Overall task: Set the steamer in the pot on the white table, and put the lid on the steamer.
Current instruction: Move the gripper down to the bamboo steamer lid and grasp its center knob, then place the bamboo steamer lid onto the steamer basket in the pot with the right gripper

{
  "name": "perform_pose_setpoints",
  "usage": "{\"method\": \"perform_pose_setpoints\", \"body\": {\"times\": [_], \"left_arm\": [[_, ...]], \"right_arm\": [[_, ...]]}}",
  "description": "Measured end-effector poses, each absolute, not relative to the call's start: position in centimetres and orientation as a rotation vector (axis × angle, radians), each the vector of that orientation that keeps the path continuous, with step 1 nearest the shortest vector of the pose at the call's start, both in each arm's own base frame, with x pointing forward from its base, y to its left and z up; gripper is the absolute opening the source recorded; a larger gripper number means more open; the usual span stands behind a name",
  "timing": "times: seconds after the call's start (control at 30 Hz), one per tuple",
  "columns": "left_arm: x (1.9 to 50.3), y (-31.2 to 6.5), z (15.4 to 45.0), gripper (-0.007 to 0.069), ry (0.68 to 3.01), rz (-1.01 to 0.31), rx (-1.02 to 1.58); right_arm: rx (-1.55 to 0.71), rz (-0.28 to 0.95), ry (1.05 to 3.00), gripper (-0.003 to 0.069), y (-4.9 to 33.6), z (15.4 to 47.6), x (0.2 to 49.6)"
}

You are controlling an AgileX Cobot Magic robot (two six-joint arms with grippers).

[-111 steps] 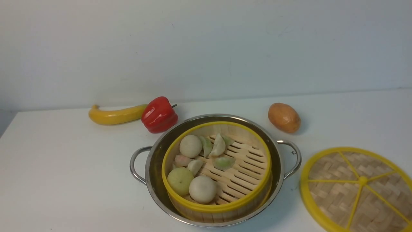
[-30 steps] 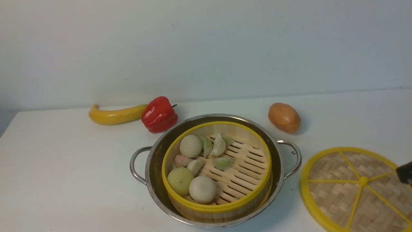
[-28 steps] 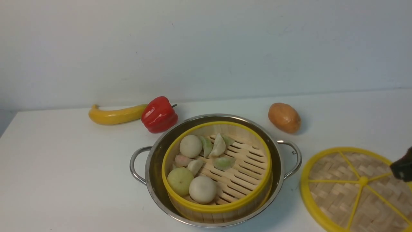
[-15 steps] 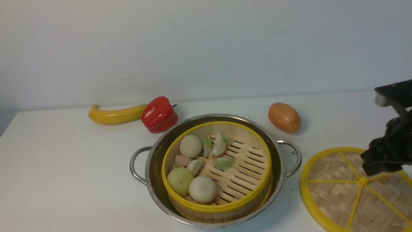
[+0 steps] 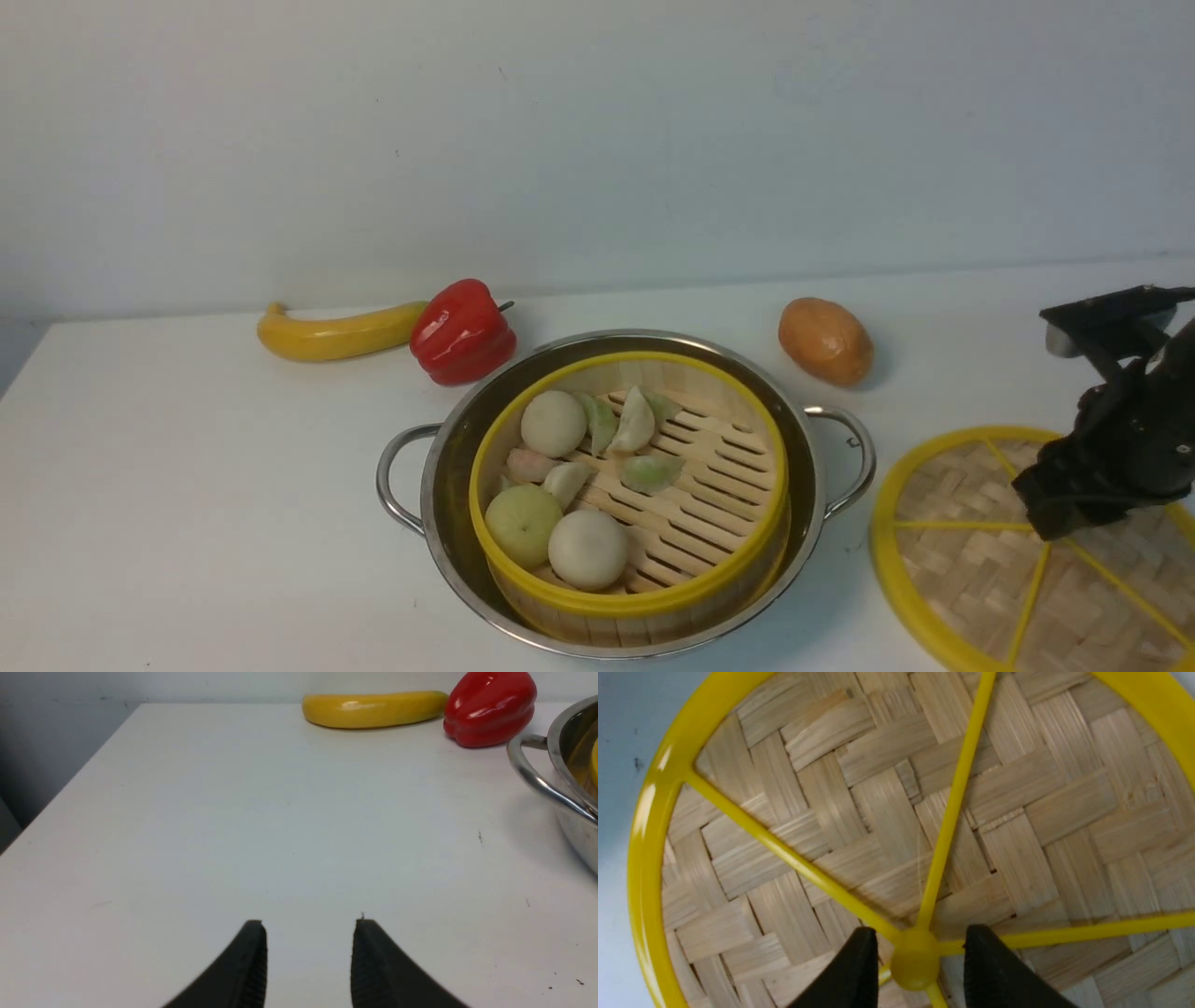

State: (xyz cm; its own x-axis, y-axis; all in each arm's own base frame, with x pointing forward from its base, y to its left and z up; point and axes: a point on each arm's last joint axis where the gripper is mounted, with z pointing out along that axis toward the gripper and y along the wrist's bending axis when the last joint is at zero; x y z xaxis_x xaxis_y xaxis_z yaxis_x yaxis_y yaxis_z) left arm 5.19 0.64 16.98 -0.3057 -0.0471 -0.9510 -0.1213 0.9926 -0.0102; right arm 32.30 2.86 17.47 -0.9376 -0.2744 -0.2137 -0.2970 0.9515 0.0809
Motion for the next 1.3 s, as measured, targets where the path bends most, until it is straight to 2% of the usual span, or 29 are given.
{"method": "perform_pose_setpoints", "body": {"times": [0.23,0.33,0.4,0.67,1.03,1.13,1.3], "left_arm": [[5.2,0.6,17.0,0.0248,1.882,0.074,-0.122],[5.2,0.6,17.0,0.0248,1.882,0.074,-0.122],[5.2,0.6,17.0,0.0248,1.882,0.074,-0.122],[5.2,0.6,17.0,0.0248,1.882,0.074,-0.122],[5.2,0.6,17.0,0.0248,1.882,0.074,-0.122],[5.2,0.6,17.0,0.0248,1.882,0.074,-0.122],[5.2,0.6,17.0,0.0248,1.882,0.074,-0.122]], "right_arm": [[-0.428,0.165,2.913,0.0234,2.9,16.9,32.6],[-0.427,0.163,2.907,0.0190,2.9,16.9,32.7],[-0.428,0.167,2.912,0.0108,2.9,16.9,32.7],[-0.446,0.162,2.912,0.0111,2.9,17.4,32.7],[-0.527,0.197,2.915,0.0111,3.2,24.9,34.3],[-0.532,0.172,2.843,0.0111,3.2,27.5,35.3],[-0.527,0.152,2.755,0.0111,3.2,30.1,36.3]]}}
